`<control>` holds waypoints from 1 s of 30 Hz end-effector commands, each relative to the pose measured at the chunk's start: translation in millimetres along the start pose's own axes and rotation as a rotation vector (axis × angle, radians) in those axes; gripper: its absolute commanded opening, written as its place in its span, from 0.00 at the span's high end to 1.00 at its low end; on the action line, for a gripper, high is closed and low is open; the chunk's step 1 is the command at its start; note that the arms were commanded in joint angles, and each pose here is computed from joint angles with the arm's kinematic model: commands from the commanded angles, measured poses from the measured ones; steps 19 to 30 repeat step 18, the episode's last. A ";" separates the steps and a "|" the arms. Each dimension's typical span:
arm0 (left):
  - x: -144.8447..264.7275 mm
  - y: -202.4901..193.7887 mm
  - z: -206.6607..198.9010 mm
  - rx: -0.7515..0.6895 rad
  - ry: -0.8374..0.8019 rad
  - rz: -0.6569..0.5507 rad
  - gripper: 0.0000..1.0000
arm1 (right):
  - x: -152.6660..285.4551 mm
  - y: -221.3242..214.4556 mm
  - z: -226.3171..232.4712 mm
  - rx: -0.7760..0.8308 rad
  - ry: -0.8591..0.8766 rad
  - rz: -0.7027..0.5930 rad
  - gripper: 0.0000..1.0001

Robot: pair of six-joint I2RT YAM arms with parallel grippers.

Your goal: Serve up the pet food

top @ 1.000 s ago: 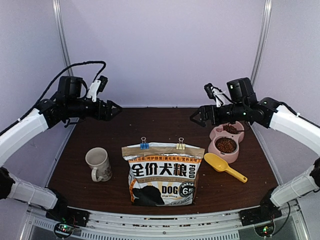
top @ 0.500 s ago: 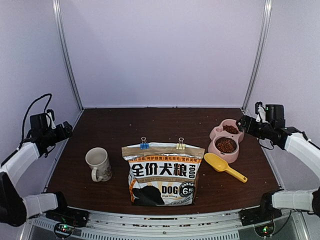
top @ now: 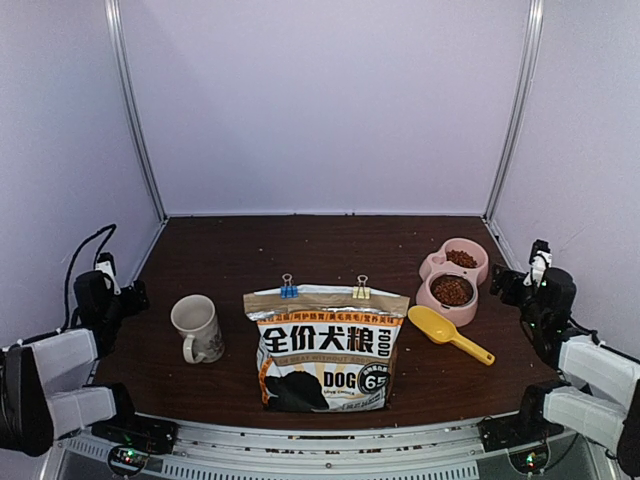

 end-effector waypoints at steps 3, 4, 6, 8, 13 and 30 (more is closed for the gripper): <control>-13.7 58.6 -5.1 -0.087 -0.006 -0.272 0.02 | -6.2 28.1 0.5 0.071 -0.001 -0.225 0.02; -18.7 58.4 -5.9 -0.097 -0.008 -0.267 0.02 | -8.0 25.2 -0.6 0.069 -0.002 -0.218 0.03; -28.0 66.6 -8.8 -0.105 -0.027 -0.255 0.03 | -8.0 25.8 0.8 0.072 0.014 -0.239 0.02; -28.7 68.2 -12.9 -0.096 -0.043 -0.277 0.03 | -9.5 25.2 1.5 0.077 0.015 -0.231 0.02; -31.3 69.4 -12.9 -0.093 -0.035 -0.268 0.02 | -11.3 24.5 1.8 0.090 0.013 -0.220 0.03; -30.7 69.8 -13.3 -0.095 -0.029 -0.271 0.02 | -12.7 23.6 0.8 0.094 0.005 -0.215 0.03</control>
Point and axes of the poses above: each gripper's point midway between its finger pads, its own x axis back along the fingers, its own z axis along the line the jaws close on, y = z × x, the point moved 4 cm from there along x, back along the fingers, and after that the axes turned 10 degrees about -x, right-handed, at the moved point
